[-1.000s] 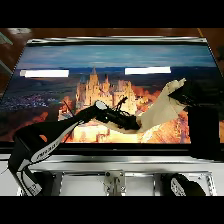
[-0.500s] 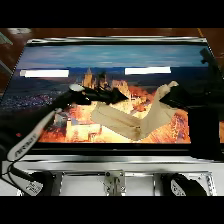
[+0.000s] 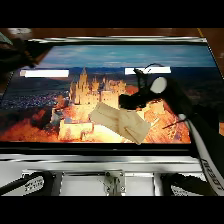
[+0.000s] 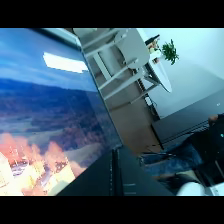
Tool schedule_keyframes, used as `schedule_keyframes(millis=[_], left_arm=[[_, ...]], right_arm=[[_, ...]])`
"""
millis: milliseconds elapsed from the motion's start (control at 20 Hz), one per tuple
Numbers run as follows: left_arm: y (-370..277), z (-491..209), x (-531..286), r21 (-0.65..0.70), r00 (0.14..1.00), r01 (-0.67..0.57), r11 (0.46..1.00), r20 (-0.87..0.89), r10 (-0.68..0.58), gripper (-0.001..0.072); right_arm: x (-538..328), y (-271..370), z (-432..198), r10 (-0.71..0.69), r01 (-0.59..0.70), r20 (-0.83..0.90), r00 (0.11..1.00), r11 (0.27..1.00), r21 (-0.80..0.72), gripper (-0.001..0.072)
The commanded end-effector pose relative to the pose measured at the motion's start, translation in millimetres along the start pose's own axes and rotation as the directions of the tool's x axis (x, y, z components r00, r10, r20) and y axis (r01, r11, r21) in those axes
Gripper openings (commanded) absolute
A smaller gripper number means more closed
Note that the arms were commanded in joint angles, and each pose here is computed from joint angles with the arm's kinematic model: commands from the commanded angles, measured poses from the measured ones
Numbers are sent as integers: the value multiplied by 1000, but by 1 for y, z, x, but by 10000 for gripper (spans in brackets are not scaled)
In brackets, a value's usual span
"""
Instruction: Fold the shirts.
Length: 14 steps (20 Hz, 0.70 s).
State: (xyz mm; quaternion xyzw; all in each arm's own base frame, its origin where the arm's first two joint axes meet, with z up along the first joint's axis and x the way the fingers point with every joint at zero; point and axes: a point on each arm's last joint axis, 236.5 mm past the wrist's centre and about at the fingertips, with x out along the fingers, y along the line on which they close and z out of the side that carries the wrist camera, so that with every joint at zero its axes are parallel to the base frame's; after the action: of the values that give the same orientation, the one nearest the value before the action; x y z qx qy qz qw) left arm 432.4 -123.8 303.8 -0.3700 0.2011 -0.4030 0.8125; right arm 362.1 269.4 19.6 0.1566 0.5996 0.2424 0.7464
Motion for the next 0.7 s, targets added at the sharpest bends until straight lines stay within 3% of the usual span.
schedule_keyframes(millis=[0, 50, 100, 150, 200, 450, 550, 650], left_arm=[[-51, 6, -53, 127, 1000, 1, 992, 23, -4, 32], [-64, 4, -57, 155, 1000, 5, 988, 27, -9, 32], [-73, 2, -58, 173, 999, 10, 985, 30, -15, 32], [-81, -1, -59, 188, 999, 16, 982, 28, -22, 32], [-85, -2, -58, 197, 999, 18, 980, 25, -24, 32], [-80, -6, -55, 202, 1000, 2, 979, 12, -5, 32], [-77, -7, -55, 206, 1000, -12, 978, 7, 11, 32], [-67, -10, -56, 218, 999, -49, 975, -6, 51, 31]], right_arm=[[82, 28, 18, 106, -117, 79, 991, 982, 147, 63], [94, 36, 26, 148, -169, 114, 982, 964, 205, 70], [103, 44, 33, 182, -216, 152, 972, 942, 257, 149], [110, 49, 39, 202, -251, 184, 962, 921, 300, 364], [111, 53, 42, 218, -274, 201, 955, 908, 317, 529], [76, 32, 25, 211, -219, 67, 975, 963, 155, 553], [41, -17, 6, 95, -89, -53, 994, 990, 109, 554], [-7, -88, -24, -101, 127, -200, 975, 985, 119, 554]])
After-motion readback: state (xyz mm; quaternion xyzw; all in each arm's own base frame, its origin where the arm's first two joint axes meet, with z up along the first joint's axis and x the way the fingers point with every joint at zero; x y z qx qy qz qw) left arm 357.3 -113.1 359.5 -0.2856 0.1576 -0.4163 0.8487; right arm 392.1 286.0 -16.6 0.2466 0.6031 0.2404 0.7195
